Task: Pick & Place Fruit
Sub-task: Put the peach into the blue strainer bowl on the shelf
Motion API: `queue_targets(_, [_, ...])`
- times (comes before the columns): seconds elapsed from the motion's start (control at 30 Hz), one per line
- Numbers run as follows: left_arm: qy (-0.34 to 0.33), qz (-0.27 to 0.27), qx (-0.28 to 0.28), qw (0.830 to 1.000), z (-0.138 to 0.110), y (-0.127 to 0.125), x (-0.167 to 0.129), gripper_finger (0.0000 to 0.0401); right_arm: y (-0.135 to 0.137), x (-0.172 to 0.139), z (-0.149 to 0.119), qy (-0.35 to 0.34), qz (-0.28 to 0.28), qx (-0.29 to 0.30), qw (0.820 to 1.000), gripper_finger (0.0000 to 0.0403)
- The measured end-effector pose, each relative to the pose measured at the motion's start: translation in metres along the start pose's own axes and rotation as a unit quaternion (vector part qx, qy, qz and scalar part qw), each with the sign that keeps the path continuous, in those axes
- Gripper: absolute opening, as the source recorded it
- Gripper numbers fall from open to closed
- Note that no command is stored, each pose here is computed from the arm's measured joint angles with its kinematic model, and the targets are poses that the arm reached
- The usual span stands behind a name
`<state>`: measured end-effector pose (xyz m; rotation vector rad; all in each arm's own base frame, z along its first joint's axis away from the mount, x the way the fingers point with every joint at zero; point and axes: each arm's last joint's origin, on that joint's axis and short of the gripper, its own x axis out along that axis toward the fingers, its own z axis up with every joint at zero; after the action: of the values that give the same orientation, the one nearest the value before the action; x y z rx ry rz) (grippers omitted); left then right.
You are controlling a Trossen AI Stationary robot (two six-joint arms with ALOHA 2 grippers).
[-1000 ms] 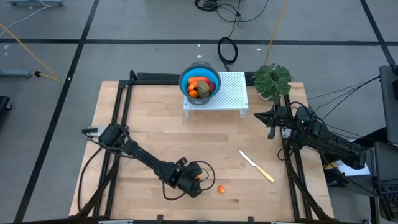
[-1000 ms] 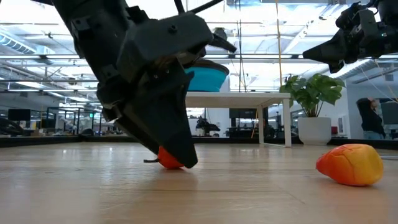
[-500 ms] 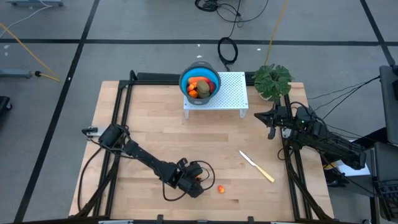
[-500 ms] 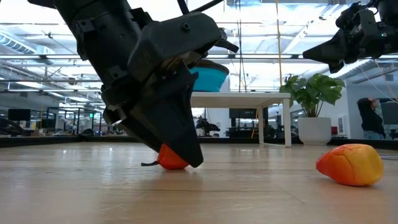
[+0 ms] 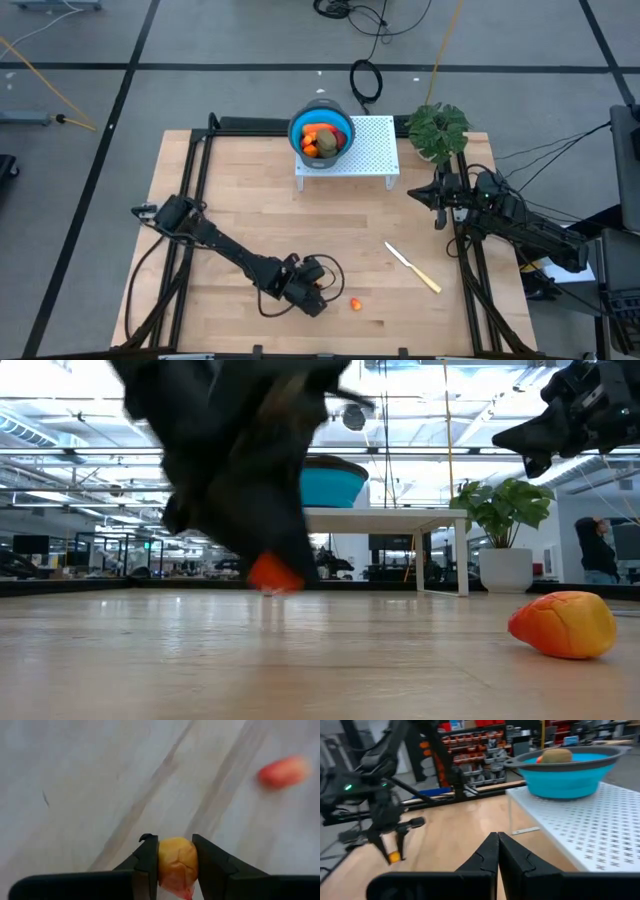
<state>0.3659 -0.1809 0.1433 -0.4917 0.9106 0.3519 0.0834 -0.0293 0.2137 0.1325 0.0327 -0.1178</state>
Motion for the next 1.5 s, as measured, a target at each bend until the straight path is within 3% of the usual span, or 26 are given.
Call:
queue_targets(0.27, [-0.073, -0.033, 0.004, 0.997, 0.038, 0.001, -0.045, 0.0088, 0.001, 0.000, 0.001, 0.000, 0.024, 0.041, 0.999, 0.0000])
queue_targets(0.4, [-0.136, -0.060, 0.011, 0.989, 0.062, 0.001, -0.073, 0.0087, 0.006, -0.001, 0.000, 0.013, 0.096, 0.058, 0.994, 0.0000])
queue_targets(0.57, [-0.222, -0.109, 0.038, 0.968, 0.091, 0.002, -0.108, 0.0086, 0.012, -0.003, 0.002, 0.030, 0.208, 0.083, 0.974, 0.0000])
queue_targets(0.73, [-0.311, -0.159, 0.074, 0.934, 0.117, 0.002, -0.136, 0.0086, 0.017, -0.005, 0.009, 0.018, 0.283, 0.092, 0.954, 0.0000])
queue_targets(1.1, [-0.430, -0.305, 0.147, 0.837, 0.159, 0.009, -0.164, 0.0086, 0.030, -0.010, 0.028, -0.065, 0.357, 0.044, 0.931, 0.0000])
queue_targets(1.33, [-0.467, -0.416, 0.203, 0.753, 0.178, 0.020, -0.177, 0.0086, 0.033, -0.006, 0.026, -0.069, 0.373, 0.001, 0.925, 0.0000])
queue_targets(1.43, [-0.482, -0.423, 0.207, 0.739, 0.185, 0.026, -0.179, 0.0086, 0.033, -0.002, 0.024, -0.058, 0.378, -0.001, 0.924, 0.0000])
queue_targets(1.5, [-0.485, -0.417, 0.204, 0.741, 0.190, 0.031, -0.178, 0.0086, 0.034, 0.002, 0.023, -0.052, 0.381, -0.003, 0.923, 0.0000])
